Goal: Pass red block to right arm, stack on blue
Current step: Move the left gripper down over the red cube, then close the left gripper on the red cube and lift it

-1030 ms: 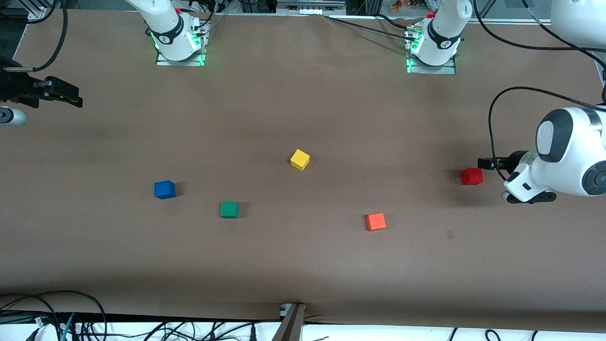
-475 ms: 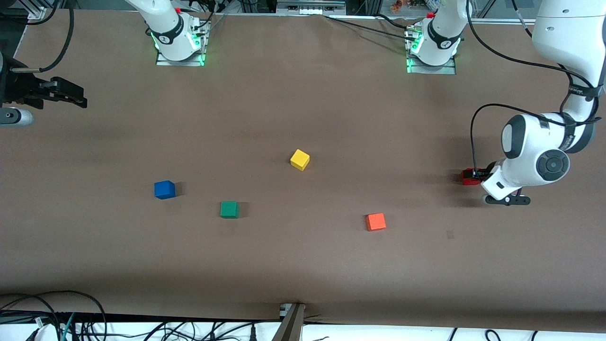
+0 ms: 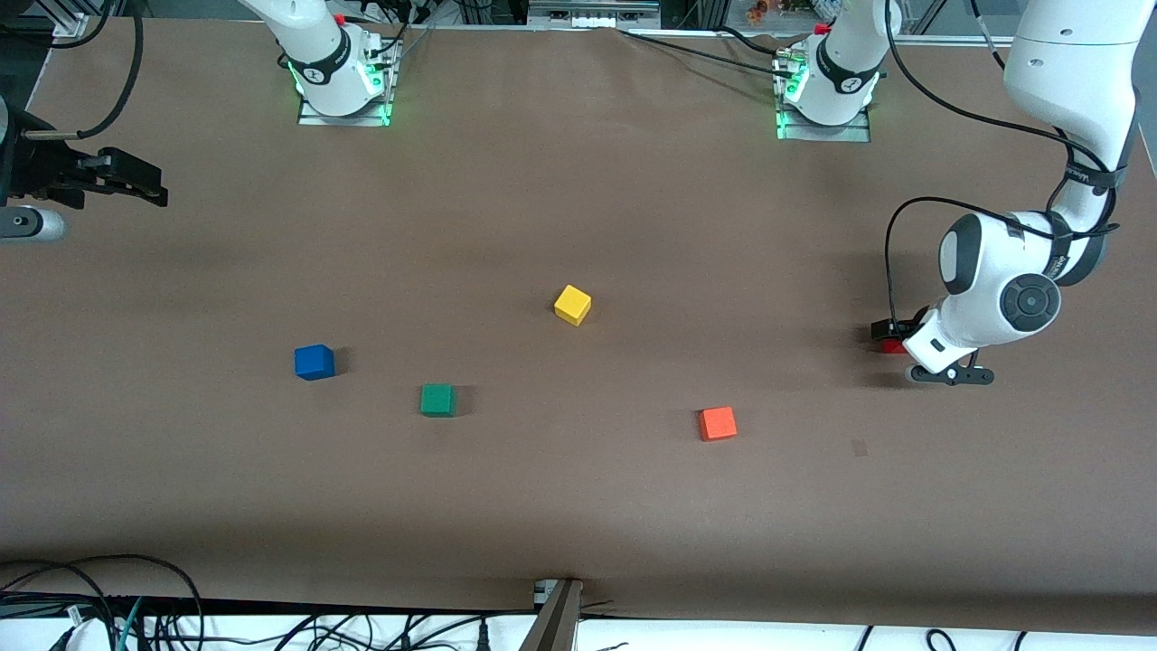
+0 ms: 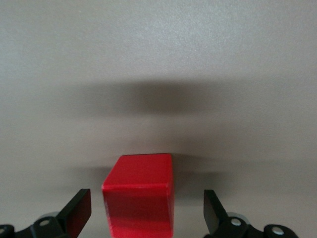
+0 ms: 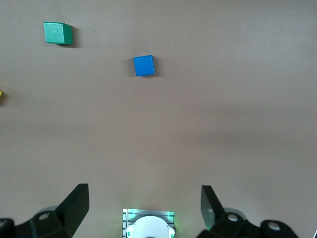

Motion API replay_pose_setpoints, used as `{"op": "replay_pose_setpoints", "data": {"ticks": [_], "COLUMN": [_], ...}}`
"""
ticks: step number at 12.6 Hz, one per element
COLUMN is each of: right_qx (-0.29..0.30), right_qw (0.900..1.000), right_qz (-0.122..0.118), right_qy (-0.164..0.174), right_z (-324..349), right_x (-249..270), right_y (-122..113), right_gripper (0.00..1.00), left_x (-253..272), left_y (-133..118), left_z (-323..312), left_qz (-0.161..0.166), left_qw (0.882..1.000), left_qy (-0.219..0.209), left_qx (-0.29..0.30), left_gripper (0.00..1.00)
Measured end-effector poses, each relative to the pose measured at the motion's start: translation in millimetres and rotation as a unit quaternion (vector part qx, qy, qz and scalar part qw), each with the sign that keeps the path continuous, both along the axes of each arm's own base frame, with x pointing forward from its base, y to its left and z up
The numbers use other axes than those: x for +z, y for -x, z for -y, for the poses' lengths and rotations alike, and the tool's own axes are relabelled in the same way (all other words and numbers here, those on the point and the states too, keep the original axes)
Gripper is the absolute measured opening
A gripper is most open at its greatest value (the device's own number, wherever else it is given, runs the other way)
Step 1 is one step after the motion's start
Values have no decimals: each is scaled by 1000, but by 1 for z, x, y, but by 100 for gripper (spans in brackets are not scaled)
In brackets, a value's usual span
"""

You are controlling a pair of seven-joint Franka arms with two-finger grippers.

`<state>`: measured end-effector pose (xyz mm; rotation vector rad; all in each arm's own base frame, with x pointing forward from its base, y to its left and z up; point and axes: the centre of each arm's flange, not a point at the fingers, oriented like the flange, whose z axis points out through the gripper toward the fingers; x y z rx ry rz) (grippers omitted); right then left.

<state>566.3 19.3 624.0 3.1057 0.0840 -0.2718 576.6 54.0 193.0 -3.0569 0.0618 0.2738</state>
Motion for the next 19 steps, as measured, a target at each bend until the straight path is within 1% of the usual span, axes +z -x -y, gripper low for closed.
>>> {"op": "replay_pose_setpoints", "data": {"ticks": [5, 6, 8, 9, 12, 14, 17, 19], "right_qx": [0, 0, 0, 0, 0, 0, 0, 1], "right_qw": [1000, 1000, 1000, 1000, 1000, 1000, 1000, 1000], "right_qz": [0, 0, 0, 0, 2, 4, 4, 4], "right_qy": [0, 0, 0, 0, 0, 0, 0, 0], "right_z": [0, 0, 0, 0, 0, 0, 0, -1], "right_x": [0, 0, 0, 0, 0, 0, 0, 0], "right_y": [0, 0, 0, 0, -1, -1, -1, -1], "right_gripper": [100, 100, 100, 100, 100, 100, 100, 100], "left_x": [-8, -8, -8, -7, -4, 8, 39, 44], "left_y": [7, 7, 7, 6, 3, -7, -30, -35], "left_z": [1, 0, -5, -9, -12, -12, -11, -4], "left_qz": [-3, -3, 0, 1, 7, 20, 48, 57], "left_qw": [1000, 1000, 1000, 1000, 999, 997, 984, 973], "left_qy": [2, 3, 5, 6, 9, 13, 23, 52], "left_qx": [-3, -9, -17, -20, -40, -79, -169, -218], "left_gripper": [100, 91, 66, 56, 56, 56, 56, 56]}}
